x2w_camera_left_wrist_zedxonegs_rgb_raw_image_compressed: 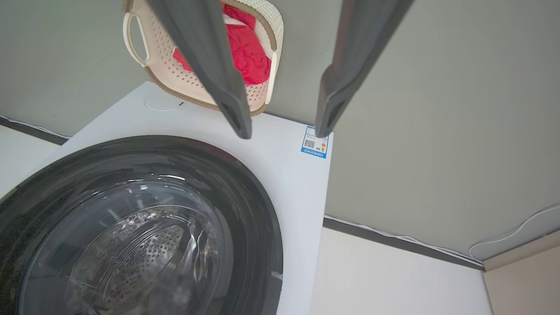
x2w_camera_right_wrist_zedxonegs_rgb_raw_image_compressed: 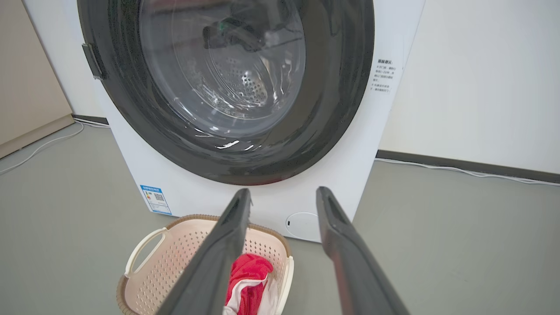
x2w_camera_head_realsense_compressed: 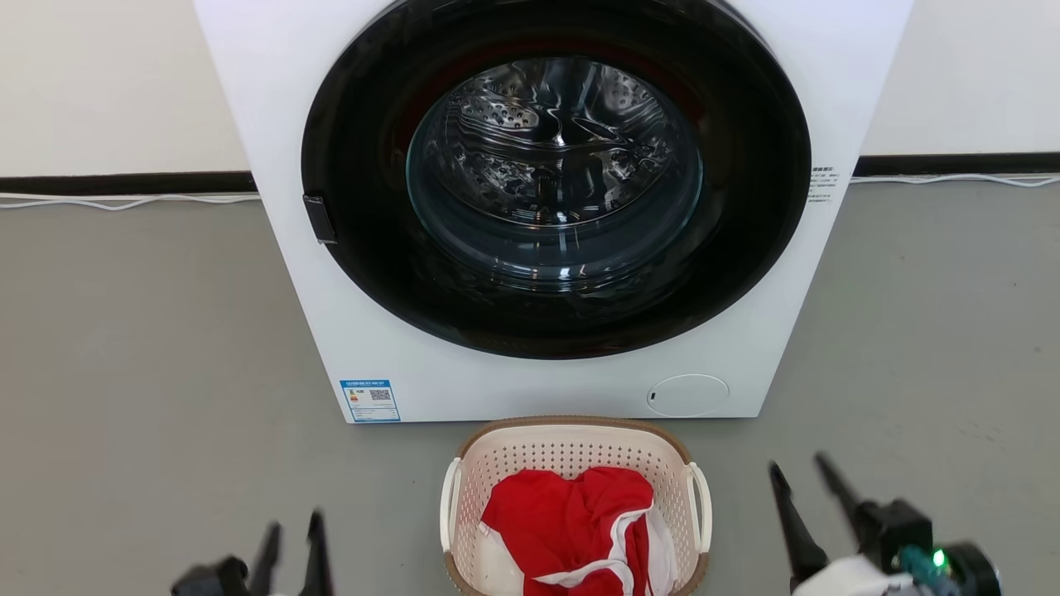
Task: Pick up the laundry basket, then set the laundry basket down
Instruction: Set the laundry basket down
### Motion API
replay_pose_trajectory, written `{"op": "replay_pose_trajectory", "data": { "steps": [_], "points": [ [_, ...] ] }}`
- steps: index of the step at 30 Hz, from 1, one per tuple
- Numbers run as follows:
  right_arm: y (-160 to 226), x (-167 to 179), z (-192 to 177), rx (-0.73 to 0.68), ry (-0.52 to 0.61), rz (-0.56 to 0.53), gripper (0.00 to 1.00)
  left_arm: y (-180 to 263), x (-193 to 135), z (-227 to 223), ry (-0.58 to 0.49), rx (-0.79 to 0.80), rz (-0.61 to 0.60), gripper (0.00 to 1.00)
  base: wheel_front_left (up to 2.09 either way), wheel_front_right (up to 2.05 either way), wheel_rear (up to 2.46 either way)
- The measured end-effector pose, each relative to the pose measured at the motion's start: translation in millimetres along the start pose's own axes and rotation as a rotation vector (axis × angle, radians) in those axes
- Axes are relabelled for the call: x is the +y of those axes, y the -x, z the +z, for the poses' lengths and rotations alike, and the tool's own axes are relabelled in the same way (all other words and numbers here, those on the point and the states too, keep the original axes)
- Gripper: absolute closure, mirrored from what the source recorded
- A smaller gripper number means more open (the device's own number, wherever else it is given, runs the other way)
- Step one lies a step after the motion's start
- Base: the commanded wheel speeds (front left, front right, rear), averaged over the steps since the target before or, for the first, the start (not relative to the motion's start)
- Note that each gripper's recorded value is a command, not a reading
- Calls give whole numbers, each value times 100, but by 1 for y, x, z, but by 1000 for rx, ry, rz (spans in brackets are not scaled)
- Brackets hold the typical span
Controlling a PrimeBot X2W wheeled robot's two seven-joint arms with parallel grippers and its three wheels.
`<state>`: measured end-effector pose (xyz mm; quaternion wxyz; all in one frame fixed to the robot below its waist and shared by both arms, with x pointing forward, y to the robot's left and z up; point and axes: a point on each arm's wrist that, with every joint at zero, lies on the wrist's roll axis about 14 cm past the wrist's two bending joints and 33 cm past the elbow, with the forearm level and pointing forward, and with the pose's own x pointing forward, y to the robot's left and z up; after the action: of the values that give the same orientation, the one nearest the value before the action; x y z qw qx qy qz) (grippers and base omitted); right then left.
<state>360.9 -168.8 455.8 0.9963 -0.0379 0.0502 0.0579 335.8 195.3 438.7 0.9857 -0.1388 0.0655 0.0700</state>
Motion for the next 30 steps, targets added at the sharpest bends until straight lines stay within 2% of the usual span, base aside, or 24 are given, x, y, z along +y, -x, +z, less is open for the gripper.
{"op": "replay_pose_trajectory", "data": {
  "steps": [7, 30],
  "points": [
    [24, 5, -48, 146, -37, 0, 100, 21, 13, -41, 14, 130, 46, 100, 0, 0, 0],
    [20, -10, -39, 123, -342, -101, 100, 16, 14, -39, 253, 154, 81, 100, 0, 0, 0]
  ]
}}
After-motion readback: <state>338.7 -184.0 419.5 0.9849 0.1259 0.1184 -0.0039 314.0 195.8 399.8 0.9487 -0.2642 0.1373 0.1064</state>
